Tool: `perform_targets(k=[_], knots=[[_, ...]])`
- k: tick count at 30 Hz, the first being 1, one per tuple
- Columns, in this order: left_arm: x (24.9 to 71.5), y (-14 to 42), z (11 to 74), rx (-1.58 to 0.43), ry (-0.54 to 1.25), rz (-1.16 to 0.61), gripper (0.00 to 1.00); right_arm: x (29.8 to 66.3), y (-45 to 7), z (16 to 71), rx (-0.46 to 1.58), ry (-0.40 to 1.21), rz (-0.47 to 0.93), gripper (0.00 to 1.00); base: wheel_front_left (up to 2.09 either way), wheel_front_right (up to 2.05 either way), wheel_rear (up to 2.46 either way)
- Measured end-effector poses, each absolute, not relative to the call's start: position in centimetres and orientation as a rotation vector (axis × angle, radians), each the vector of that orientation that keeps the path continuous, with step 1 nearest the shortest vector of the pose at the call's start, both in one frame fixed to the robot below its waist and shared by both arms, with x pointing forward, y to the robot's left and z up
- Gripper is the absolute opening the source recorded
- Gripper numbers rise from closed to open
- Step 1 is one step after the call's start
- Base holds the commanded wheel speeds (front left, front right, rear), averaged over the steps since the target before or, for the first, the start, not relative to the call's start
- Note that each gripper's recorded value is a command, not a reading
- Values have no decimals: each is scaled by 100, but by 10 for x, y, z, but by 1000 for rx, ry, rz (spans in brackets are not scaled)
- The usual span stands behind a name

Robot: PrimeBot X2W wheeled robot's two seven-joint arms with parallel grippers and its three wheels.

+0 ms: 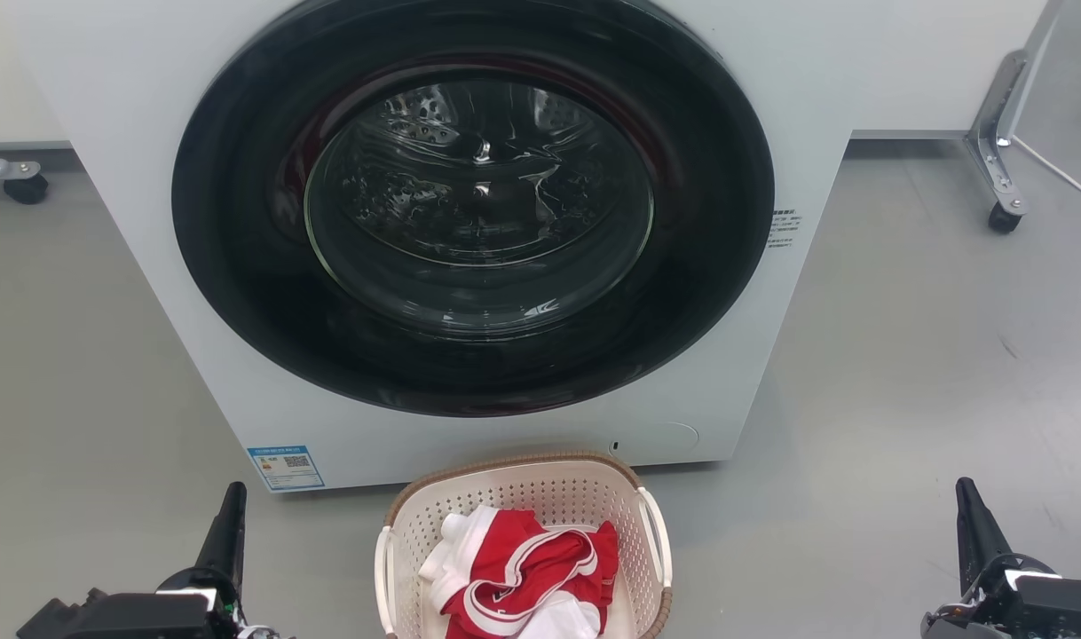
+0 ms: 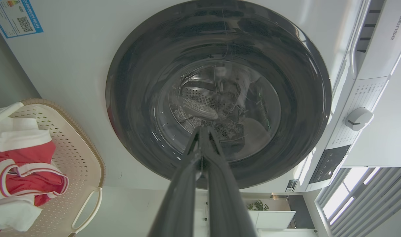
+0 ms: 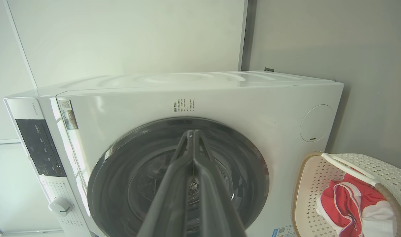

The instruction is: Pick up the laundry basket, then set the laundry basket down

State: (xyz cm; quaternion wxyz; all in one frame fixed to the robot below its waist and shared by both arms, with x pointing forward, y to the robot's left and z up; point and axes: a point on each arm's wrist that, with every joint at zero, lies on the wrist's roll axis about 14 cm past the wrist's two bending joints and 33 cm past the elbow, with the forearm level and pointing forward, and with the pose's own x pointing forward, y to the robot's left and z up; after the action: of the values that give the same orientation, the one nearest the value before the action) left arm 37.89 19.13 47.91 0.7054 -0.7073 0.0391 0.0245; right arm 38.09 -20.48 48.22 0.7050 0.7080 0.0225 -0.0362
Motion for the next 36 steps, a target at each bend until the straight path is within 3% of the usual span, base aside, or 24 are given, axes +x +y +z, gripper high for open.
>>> perform_targets(k=[36], knots=[[379,191,479,-1572,87,54,0,381,-205,482,1574,50,-81,0,0,0,0]])
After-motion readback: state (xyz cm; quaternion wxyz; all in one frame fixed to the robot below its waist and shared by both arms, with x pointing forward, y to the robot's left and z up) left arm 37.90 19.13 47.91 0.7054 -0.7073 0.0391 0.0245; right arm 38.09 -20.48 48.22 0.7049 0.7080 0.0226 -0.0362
